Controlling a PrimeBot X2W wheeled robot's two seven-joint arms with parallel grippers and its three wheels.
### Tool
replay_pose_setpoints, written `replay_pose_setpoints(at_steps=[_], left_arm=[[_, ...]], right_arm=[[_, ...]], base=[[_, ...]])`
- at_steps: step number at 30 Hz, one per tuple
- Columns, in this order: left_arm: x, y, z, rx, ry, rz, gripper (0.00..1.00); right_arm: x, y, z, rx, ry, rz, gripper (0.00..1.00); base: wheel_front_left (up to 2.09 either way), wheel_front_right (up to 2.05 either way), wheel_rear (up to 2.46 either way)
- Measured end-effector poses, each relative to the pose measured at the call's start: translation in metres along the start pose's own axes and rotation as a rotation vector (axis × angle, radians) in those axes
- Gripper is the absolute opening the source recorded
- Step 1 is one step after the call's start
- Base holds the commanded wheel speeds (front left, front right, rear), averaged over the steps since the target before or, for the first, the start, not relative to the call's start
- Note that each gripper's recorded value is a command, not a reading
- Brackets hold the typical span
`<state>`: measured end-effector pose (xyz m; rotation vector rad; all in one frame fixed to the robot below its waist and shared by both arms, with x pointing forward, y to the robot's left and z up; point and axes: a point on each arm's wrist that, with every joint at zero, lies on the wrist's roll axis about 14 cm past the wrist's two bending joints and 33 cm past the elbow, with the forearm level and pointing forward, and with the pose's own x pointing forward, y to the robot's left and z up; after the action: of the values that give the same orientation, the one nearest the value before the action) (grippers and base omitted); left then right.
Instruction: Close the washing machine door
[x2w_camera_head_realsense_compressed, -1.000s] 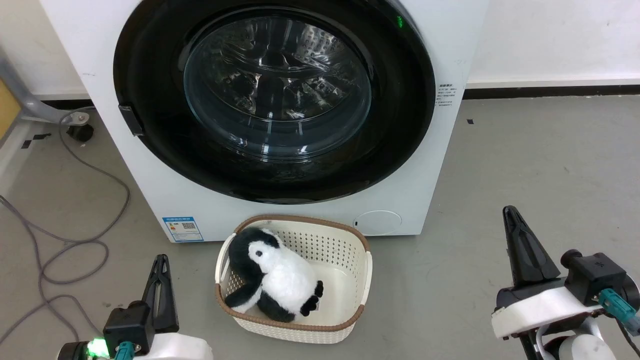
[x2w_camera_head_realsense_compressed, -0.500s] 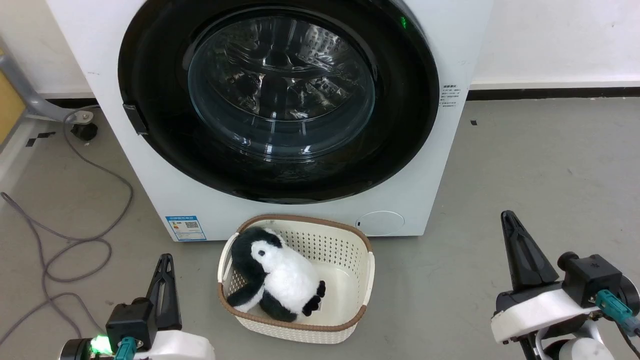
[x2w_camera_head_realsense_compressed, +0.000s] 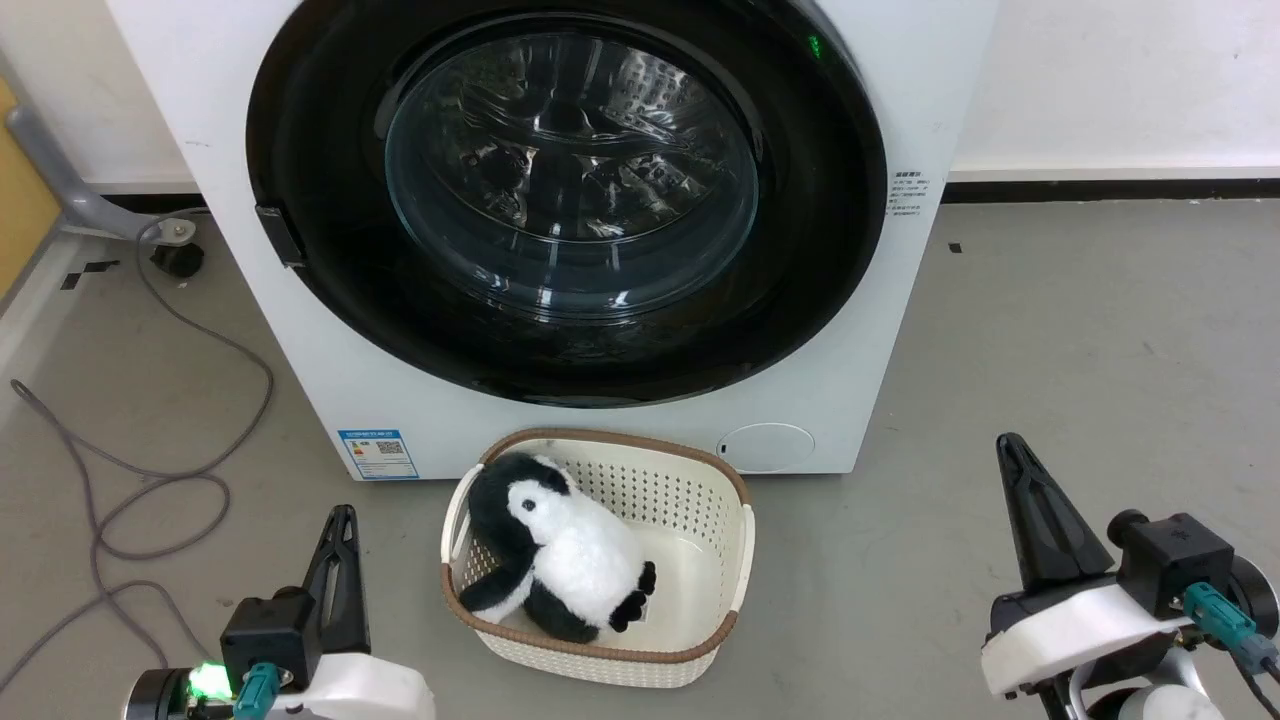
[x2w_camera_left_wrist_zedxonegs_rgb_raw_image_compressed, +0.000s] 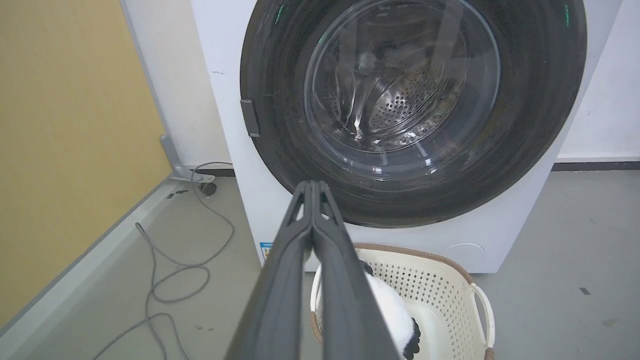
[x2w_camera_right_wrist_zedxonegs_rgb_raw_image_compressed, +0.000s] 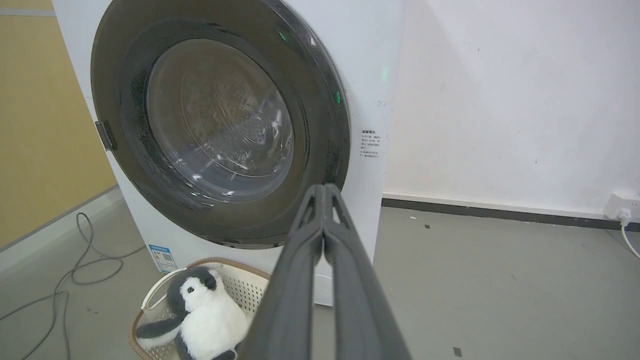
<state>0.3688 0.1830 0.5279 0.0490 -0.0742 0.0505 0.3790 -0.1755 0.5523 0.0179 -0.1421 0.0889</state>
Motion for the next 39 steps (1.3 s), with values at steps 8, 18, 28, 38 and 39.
replay_pose_setpoints(at_steps=[8, 18, 28, 38, 39], left_arm=[[0.000, 0.000, 0.000, -0.001, 0.009, -0.006, 0.00], [0.000, 0.000, -0.002, 0.001, 0.026, -0.010, 0.00], [-0.001, -0.002, -0.004, -0.004, 0.044, -0.021, 0.00], [0.000, -0.003, -0.003, 0.000, 0.054, -0.029, 0.00], [0.000, -0.003, -0.003, -0.001, 0.055, -0.031, 0.00]], right_arm=[[0.000, 0.002, -0.003, -0.008, 0.018, 0.007, 0.00], [-0.001, 0.005, -0.006, -0.016, 0.038, 0.014, 0.00], [-0.002, 0.007, -0.010, -0.031, 0.065, 0.022, 0.00], [-0.003, 0.010, -0.013, -0.040, 0.083, 0.030, 0.00], [-0.003, 0.010, -0.013, -0.040, 0.086, 0.030, 0.00]], base=[[0.00, 0.00, 0.00], [0.00, 0.00, 0.00], [0.00, 0.00, 0.00], [0.00, 0.00, 0.00], [0.00, 0.00, 0.00]])
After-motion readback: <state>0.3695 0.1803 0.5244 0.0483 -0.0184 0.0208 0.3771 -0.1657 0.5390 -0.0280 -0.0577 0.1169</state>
